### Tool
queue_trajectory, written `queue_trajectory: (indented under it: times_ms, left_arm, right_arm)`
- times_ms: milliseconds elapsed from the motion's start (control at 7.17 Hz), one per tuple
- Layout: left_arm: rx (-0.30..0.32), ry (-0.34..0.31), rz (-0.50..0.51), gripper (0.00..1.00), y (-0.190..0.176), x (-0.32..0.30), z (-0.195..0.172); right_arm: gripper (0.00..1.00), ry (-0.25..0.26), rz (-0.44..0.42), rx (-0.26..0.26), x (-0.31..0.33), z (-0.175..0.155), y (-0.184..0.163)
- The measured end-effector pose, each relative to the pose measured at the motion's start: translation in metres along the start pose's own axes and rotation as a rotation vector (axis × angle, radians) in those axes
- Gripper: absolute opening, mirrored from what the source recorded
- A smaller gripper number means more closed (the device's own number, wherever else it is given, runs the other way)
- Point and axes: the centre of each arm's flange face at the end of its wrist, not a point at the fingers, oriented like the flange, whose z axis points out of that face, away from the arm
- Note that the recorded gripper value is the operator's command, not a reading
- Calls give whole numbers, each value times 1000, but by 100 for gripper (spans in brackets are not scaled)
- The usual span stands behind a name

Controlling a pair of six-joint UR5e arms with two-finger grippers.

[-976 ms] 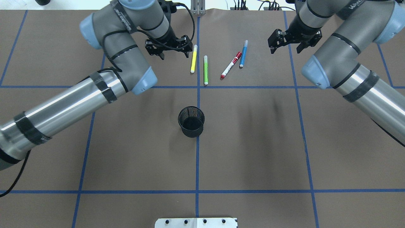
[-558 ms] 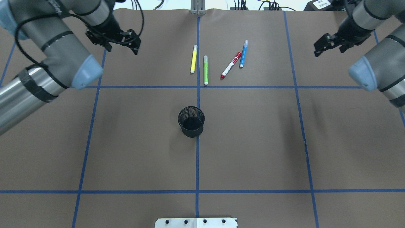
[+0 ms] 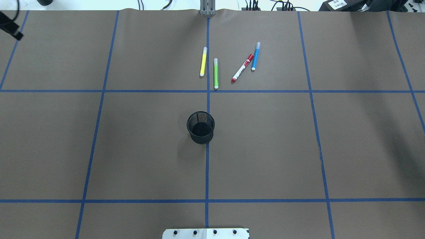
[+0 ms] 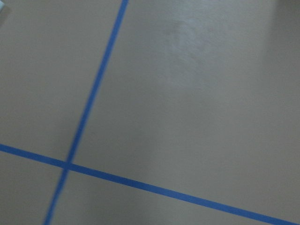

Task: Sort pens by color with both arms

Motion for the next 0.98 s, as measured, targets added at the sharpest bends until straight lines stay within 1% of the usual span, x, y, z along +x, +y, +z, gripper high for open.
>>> queue_trajectory:
  times_ms: [139,279,418,558,697,976]
  left_arm:
    - [-22,0,-4,100,29,-72,1]
    - [-44,3,-28,100,55,-129,4]
    - [-60,5,-63,100,81,-165,6]
    - [-72,8,-92,100,107,-183,11]
    - [-76,8,-122,100,138,-186,15]
    - [-68,2,-237,100,208,-164,14]
  right_arm:
    - [100,-9,30,1,32,-4,34]
    - [100,-18,73,-1,54,-4,65]
    - [100,-21,112,-9,67,-2,89]
    - [100,-21,137,-16,73,1,102]
    - [100,-21,151,-20,74,2,108]
    - [100,-23,180,-25,75,3,111]
